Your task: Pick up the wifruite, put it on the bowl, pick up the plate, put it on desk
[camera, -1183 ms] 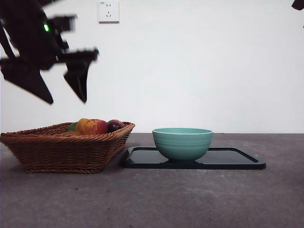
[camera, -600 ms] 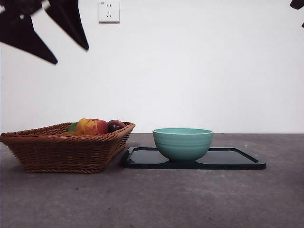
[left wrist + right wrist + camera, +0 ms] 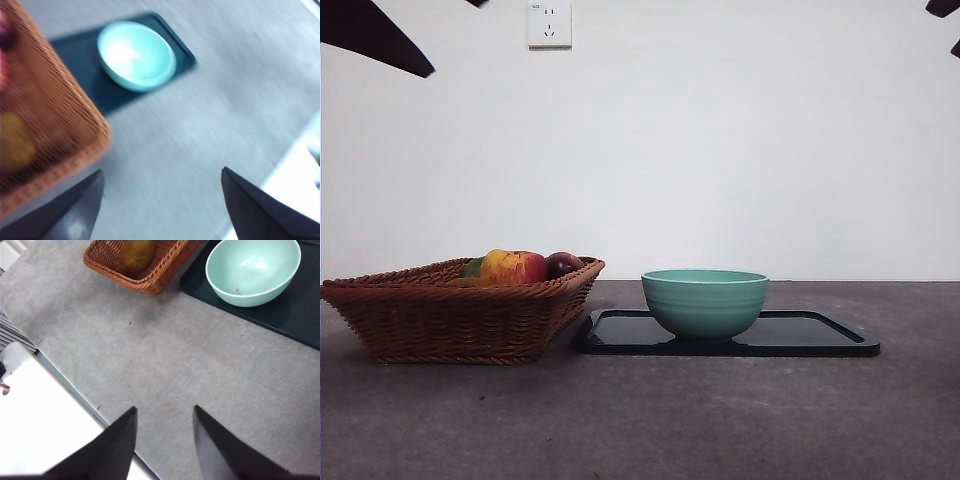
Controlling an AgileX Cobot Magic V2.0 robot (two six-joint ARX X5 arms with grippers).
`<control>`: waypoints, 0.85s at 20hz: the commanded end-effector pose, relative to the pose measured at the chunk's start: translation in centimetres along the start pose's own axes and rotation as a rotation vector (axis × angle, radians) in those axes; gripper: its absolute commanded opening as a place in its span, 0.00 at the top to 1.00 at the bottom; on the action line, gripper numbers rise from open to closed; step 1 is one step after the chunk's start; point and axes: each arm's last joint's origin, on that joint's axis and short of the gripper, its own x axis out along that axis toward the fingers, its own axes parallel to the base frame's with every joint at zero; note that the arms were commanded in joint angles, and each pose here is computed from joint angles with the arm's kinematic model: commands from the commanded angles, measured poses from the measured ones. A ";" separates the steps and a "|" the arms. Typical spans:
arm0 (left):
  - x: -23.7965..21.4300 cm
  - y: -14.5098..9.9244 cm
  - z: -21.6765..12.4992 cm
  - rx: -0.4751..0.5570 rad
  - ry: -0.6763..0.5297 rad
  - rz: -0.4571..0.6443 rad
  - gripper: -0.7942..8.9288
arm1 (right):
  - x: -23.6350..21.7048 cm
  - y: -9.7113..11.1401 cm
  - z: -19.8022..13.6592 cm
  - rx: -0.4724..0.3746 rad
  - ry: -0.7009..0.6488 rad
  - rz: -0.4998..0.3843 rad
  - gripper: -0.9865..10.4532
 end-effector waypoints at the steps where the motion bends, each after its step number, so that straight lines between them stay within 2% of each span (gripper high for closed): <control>1: -0.4 -0.4 0.1 0.059 0.015 -0.036 0.53 | -0.1 0.2 0.2 -0.004 -0.011 0.006 0.76; 6: -0.4 -0.4 -0.4 0.063 0.059 -0.057 0.54 | -0.1 0.2 0.2 0.007 -0.011 0.007 0.76; 17: -0.4 -0.4 -0.4 0.062 0.060 -0.058 0.54 | -0.1 0.1 0.2 0.013 -0.010 0.007 0.76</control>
